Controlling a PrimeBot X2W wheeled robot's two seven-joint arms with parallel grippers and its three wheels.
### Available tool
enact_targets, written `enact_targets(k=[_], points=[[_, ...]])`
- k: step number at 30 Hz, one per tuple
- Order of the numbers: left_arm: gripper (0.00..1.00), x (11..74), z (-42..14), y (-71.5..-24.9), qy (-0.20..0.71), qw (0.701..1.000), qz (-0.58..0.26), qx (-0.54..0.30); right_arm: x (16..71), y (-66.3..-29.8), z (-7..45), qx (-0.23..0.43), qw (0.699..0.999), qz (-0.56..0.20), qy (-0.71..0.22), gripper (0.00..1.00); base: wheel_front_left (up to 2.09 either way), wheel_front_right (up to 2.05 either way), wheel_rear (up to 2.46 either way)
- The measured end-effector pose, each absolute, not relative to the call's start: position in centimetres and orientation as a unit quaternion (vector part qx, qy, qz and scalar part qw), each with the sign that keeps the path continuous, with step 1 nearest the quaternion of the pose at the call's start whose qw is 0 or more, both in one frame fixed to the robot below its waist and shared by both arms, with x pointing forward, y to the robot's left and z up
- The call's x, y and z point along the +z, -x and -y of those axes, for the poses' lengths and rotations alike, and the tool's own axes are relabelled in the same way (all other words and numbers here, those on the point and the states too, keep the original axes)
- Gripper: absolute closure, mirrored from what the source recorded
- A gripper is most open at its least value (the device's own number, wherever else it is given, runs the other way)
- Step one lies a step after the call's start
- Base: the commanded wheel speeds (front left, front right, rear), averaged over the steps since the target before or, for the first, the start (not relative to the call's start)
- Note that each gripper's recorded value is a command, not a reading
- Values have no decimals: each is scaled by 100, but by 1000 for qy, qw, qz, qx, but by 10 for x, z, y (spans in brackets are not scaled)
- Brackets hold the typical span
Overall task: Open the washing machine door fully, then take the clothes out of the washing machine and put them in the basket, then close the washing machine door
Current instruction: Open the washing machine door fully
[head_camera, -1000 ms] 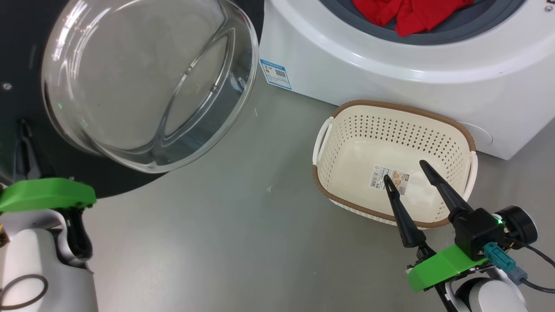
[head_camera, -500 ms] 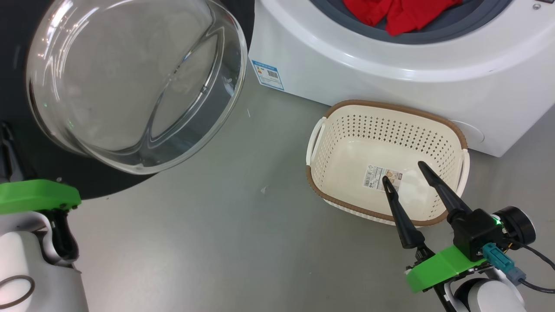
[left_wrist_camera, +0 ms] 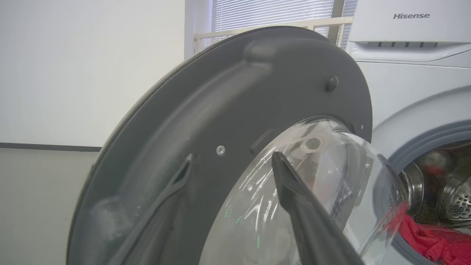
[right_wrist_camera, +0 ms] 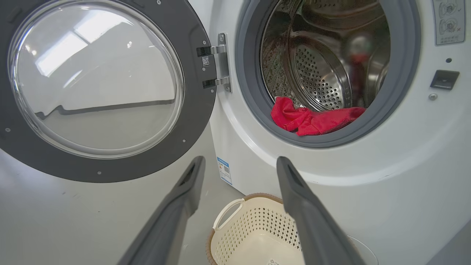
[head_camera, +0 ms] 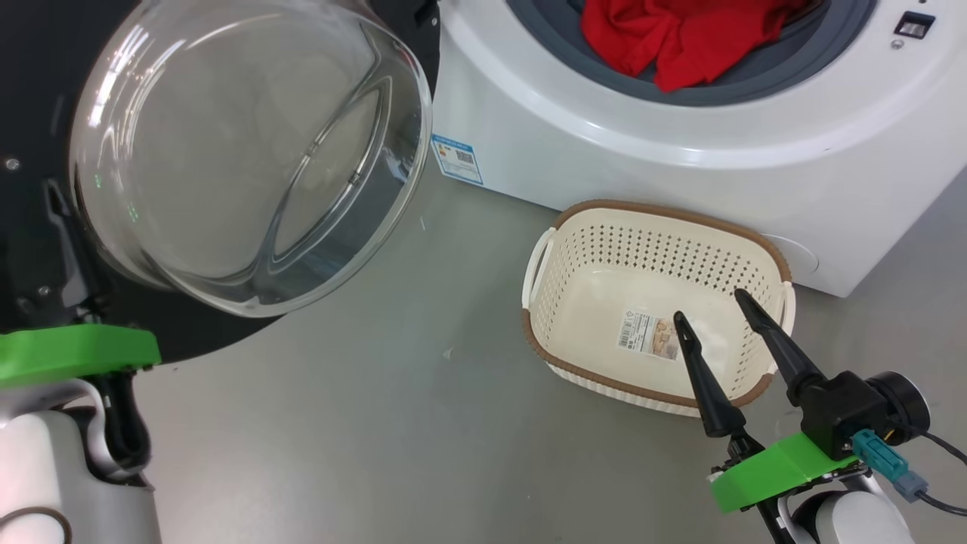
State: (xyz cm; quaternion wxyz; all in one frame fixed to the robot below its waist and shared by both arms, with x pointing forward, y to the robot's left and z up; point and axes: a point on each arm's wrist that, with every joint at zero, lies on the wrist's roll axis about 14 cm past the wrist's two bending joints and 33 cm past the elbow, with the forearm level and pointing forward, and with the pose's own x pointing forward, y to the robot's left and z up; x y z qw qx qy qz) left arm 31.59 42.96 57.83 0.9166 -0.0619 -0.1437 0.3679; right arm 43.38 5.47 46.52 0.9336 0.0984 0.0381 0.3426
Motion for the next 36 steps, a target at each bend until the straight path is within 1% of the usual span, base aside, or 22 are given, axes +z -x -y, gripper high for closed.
enact_targets(k=[8, 15, 17, 31, 36], points=[[0, 614, -388, -336, 51, 935, 196, 290, 473, -434, -38, 319, 942, -22, -103, 0, 0, 0, 0], [0, 632, -344, -359, 53, 949, 222, 215, 478, -439, -8, 276, 955, -9, -112, 0, 0, 0, 0], [0, 633, -337, -362, 55, 952, 223, 205, 479, -439, -4, 269, 957, -7, -111, 0, 0, 0, 0], [0, 630, -257, -405, 85, 970, 219, 70, 502, -452, 75, 161, 981, 39, -97, 0, 0, 0, 0], [0, 616, -230, -417, 91, 976, 197, 26, 506, -449, 104, 123, 987, 47, -91, 0, 0, 0, 0]])
